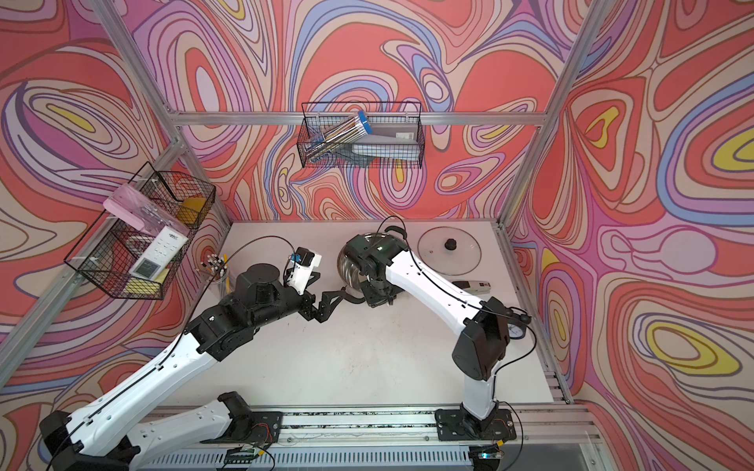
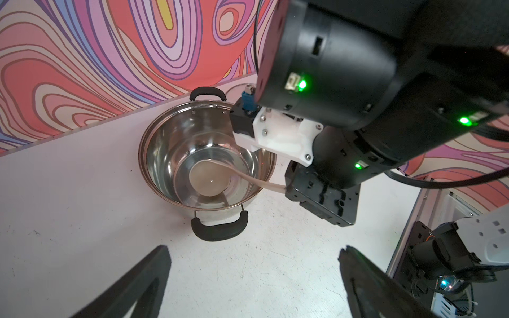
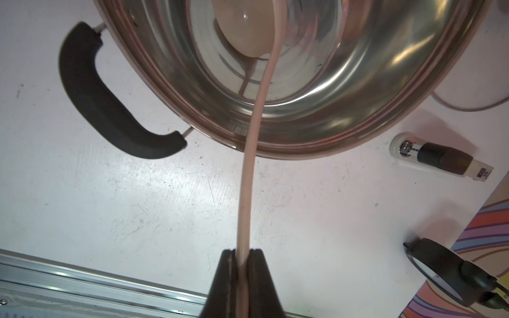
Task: Stir the soup with a spoon
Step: Stir the soup in the pan with a stick.
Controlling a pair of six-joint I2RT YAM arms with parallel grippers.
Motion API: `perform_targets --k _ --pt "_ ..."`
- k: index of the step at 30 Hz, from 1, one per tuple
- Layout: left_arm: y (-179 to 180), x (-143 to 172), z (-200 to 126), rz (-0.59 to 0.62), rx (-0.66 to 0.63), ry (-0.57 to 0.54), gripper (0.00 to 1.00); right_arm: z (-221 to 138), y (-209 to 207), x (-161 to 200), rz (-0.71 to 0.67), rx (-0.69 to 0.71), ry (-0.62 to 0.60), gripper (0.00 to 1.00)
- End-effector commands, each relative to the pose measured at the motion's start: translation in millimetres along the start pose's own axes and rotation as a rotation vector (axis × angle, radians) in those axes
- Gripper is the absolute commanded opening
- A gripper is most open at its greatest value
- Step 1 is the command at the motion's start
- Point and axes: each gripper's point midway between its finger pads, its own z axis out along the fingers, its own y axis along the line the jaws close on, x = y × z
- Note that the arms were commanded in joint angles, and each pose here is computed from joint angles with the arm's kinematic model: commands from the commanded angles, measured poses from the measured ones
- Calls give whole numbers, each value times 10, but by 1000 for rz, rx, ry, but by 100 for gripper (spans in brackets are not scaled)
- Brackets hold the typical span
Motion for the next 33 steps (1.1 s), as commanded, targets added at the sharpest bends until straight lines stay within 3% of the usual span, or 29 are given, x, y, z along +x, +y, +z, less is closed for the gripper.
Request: perform_targets --k 1,7,16,25,33 --pt "-46 -24 21 -3 20 -18 99 -22 -188 35 35 73 -26 0" --pt "-44 -28 13 -2 18 -16 99 67 -447 -53 94 84 -28 0" --pt "-31 -23 -23 1 7 -14 99 144 -624 -488 99 94 -63 0" --pt "-32 -35 -22 -2 6 -15 99 170 -304 -776 70 -7 -95 0" --pt "-35 -50 -8 -2 10 -20 99 137 50 -630 8 -24 -80 0"
